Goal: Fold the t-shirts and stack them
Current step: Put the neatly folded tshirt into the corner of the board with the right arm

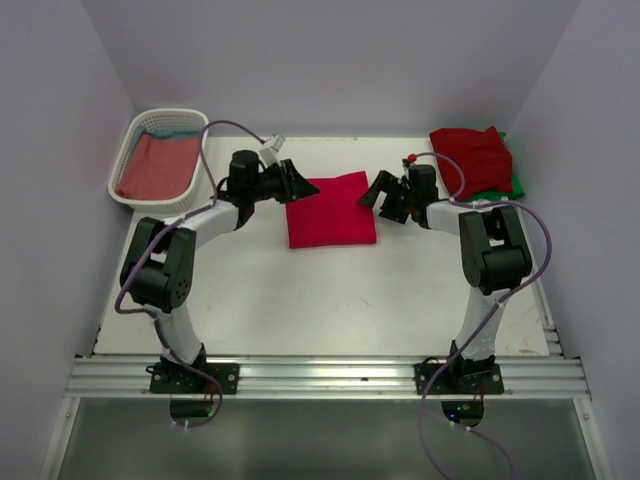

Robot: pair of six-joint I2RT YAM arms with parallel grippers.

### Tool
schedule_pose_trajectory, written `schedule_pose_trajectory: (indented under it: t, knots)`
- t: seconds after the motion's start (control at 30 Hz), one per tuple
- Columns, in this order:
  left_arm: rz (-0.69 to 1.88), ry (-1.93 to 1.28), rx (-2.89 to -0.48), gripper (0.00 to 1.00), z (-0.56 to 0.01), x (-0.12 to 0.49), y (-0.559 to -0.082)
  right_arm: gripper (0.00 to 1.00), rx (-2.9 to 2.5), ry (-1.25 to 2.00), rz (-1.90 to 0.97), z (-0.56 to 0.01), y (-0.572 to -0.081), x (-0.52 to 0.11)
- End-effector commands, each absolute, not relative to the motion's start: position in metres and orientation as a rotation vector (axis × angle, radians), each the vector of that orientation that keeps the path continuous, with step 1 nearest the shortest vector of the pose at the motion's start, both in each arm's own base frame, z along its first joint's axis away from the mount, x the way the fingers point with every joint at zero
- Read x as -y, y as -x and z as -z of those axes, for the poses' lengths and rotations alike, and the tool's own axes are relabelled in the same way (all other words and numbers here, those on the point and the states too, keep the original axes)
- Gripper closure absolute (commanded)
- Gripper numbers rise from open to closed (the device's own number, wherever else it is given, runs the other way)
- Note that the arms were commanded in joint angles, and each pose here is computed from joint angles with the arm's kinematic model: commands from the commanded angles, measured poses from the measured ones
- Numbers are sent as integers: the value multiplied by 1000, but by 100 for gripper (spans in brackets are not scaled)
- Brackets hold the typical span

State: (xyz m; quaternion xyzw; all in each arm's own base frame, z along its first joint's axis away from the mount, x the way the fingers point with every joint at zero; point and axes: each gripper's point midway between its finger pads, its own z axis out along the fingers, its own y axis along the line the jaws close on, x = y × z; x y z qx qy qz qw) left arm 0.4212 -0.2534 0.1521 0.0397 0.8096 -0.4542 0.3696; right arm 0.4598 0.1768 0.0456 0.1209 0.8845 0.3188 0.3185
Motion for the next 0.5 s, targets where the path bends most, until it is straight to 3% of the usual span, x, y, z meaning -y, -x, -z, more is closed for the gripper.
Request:
schedule_pose_trajectory:
  t: [0.0, 0.17, 0.27, 0.47]
  knots:
    - [1390, -241, -1944, 67, -186, 301, -435, 1, -2339, -312, -896, -38, -460, -183]
    - [1455, -255, -2063, 100, -140, 353, -445, 1, -2384, -336, -894, -23, -451, -183]
    - [1451, -205, -2171, 100, -104, 362, -441, 1, -2402, -347, -884, -18, -447, -181]
    - [1143, -33, -2434, 100, -23, 329, -433, 1, -2497, -352, -845, -5, -434, -183]
